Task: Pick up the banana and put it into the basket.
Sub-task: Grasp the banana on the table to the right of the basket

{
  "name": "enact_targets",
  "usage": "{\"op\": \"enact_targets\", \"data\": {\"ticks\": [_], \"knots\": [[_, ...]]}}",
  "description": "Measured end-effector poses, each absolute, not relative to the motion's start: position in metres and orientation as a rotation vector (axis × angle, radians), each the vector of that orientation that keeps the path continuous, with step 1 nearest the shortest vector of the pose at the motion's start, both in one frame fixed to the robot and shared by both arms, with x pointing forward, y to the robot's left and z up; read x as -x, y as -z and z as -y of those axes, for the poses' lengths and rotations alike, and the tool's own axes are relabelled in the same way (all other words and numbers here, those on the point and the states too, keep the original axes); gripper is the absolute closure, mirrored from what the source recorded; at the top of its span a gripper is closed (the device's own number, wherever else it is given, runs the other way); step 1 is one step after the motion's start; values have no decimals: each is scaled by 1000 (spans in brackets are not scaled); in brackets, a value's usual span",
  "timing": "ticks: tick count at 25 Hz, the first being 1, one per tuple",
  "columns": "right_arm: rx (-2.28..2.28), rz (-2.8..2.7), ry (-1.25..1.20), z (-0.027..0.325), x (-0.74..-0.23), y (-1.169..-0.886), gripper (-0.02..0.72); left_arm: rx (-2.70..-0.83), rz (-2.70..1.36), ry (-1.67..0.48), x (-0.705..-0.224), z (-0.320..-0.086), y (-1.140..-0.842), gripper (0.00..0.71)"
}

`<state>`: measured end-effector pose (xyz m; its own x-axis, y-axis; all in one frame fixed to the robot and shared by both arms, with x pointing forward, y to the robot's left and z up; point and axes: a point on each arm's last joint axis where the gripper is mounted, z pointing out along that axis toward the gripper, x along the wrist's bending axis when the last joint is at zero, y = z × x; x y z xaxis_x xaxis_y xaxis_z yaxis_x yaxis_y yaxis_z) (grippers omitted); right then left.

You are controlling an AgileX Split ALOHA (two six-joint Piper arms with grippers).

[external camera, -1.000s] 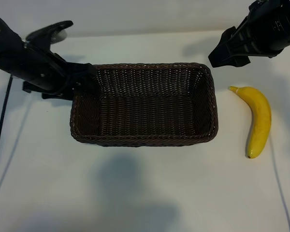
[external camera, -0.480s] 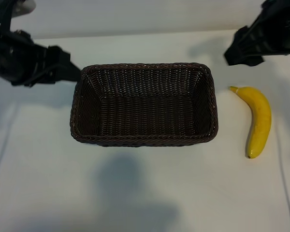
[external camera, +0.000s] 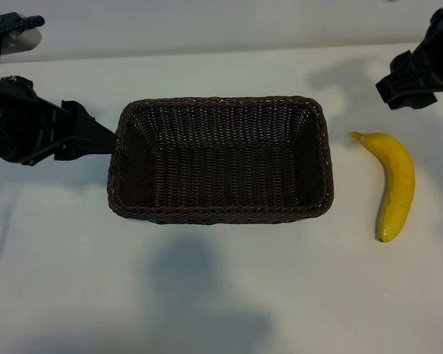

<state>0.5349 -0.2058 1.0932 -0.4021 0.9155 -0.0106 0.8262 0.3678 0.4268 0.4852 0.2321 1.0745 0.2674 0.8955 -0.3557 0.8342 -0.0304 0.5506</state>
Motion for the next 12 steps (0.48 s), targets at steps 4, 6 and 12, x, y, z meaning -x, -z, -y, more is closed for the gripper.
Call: {"op": "enact_targets", "data": {"ticks": [4,6,12], "knots": [[-1622,-2435,-400,208,-555,-1058,109,-1848,-1558,-103,-485,-231,-1075,102],[-1642,-2465,-351,207,-562,-1043,109,-1846,-1555,-102,-485,-231,-1075,102],[-1669,-2534,-226,204,-577,-1003,109,-1848,-1554,-102,-485,-231,-1075,102]]}}
